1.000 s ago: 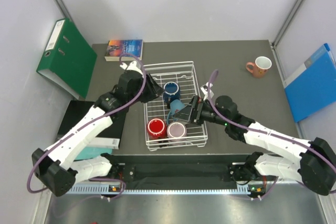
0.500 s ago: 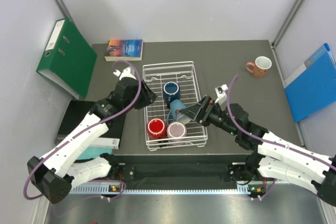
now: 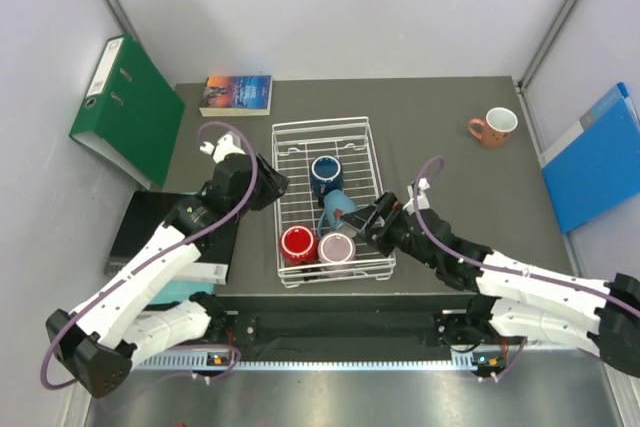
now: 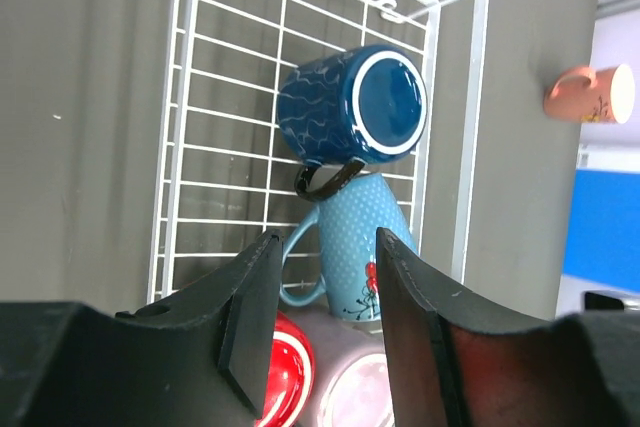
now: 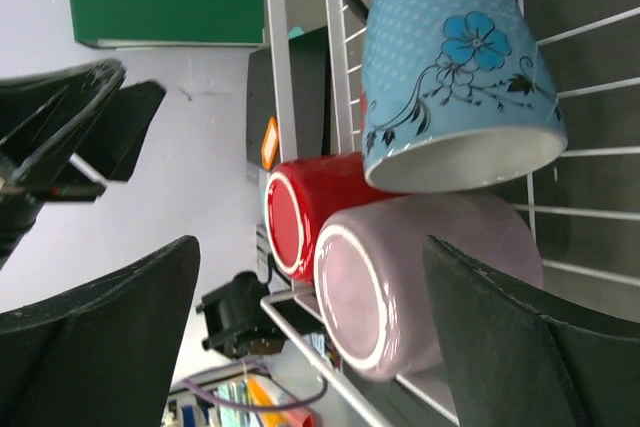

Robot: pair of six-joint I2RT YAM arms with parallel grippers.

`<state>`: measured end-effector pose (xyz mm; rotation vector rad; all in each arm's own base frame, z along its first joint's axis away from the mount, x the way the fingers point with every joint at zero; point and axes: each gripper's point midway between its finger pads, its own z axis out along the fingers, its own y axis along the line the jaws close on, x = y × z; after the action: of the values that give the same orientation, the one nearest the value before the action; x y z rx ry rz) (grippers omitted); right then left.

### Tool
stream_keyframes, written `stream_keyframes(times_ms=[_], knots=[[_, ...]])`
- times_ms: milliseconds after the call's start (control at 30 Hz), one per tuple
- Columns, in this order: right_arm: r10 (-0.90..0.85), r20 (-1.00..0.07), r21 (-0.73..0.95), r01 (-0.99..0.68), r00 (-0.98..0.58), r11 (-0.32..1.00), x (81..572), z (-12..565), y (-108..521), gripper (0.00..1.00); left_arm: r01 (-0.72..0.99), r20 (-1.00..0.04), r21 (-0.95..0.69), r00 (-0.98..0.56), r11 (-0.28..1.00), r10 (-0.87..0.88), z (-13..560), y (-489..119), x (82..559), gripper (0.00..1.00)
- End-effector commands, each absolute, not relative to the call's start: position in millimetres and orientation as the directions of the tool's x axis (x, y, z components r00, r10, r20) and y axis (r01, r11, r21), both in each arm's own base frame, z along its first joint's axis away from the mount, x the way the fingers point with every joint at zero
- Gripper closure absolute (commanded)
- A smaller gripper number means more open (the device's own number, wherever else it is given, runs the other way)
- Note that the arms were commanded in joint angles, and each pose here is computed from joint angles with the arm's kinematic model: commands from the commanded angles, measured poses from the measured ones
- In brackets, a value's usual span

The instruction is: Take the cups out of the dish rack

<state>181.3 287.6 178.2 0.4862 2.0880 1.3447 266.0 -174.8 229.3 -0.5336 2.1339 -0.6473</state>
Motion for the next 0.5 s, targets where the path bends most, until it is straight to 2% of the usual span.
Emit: stream_keyframes(times_ms=[0, 300, 467], knots=[[0.666, -0.232, 0.953, -0.029, -0.709, 0.301, 198.5, 203.1, 305.2, 0.09, -0.189, -0.591, -0.616, -0.530, 0.765, -0.608, 228.9, -164.7, 265.1, 0.53], [0.659, -0.228, 0.958, -0.042, -0.717, 0.285, 227.0, 199.1, 352.5, 0.13, -0.190, -0.592, -0.617, -0.527, 0.764, -0.609, 225.6, -162.0, 262.6, 0.53], [0.687, -0.266, 0.944, -0.039, -0.676, 0.327, 242.8, 196.2, 355.3, 0.24, -0.191, -0.596, -0.616, -0.522, 0.765, -0.610, 225.8, -157.6, 258.4, 0.53]])
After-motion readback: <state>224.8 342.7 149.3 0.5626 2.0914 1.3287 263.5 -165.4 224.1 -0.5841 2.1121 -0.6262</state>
